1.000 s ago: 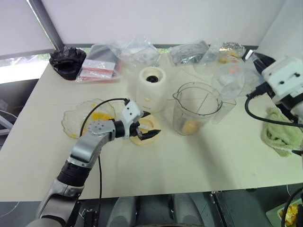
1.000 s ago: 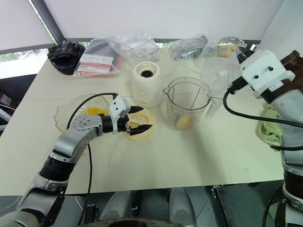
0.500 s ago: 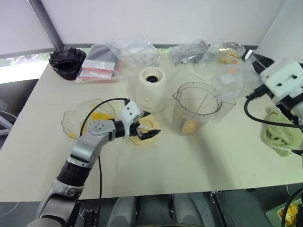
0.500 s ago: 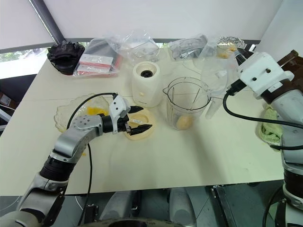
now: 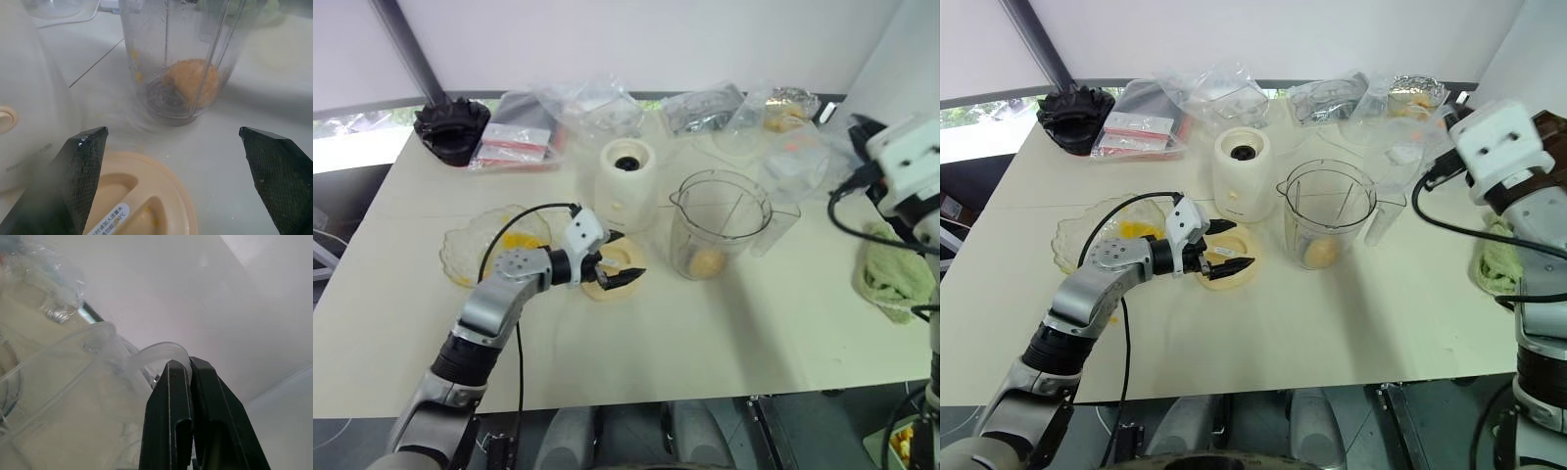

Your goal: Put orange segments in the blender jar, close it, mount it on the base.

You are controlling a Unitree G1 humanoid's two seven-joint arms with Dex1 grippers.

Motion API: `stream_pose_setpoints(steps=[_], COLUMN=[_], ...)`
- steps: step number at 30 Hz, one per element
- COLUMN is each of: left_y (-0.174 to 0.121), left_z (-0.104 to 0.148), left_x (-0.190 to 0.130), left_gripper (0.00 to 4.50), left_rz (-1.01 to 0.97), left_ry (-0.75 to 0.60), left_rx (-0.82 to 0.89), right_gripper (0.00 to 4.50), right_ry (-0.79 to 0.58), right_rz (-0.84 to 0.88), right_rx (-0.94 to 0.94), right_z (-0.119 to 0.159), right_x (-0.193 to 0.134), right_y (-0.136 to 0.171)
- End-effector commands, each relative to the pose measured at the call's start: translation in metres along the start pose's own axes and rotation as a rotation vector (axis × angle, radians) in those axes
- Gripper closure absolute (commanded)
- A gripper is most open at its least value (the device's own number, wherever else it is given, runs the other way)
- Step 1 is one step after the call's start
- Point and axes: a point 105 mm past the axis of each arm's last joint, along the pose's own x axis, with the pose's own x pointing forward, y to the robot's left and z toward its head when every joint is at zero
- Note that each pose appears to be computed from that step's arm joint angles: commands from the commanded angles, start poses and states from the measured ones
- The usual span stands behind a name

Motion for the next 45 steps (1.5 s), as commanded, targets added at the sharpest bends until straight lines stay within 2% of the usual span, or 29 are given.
stream_pose_setpoints(steps=[1,6,10,12,19,26,32,45], left_y=[0.003,0.003,0.004,0.004,0.005,0.006,0.007,0.006], left_z=[0.012,0.012,0.013,0.013,0.013,0.012,0.011,0.009], left_x=[-0.003,-0.003,-0.002,-0.002,-0.003,-0.007,-0.009,-0.018], left_gripper=[0.00,0.00,0.00,0.00,0.00,0.00,0.00,0.00], left_rz=[0.012,0.008,0.011,0.009,0.011,0.013,0.023,0.056], left_ry=[-0.030,-0.028,-0.029,-0.029,-0.021,-0.015,-0.010,0.000], left_rx=[0.043,0.044,0.047,0.047,0.061,0.064,0.068,0.069], right_gripper=[4.47,4.47,4.47,4.47,4.47,4.47,4.47,4.47], right_ry=[0.027,0.140,0.244,0.285,0.300,0.250,0.289,0.415], right_rz=[-0.137,-0.305,-0.480,-0.558,-0.675,-0.739,-0.746,-0.778], right_rx=[0.084,0.305,0.508,0.586,0.736,0.822,0.832,0.830], right_z=[-0.002,-0.042,-0.092,-0.119,-0.167,-0.185,-0.204,-0.241], right_x=[-0.006,-0.021,-0.040,-0.052,-0.063,-0.039,-0.022,-0.038], right_y=[-0.028,-0.050,-0.061,-0.062,-0.051,-0.038,-0.020,0.002])
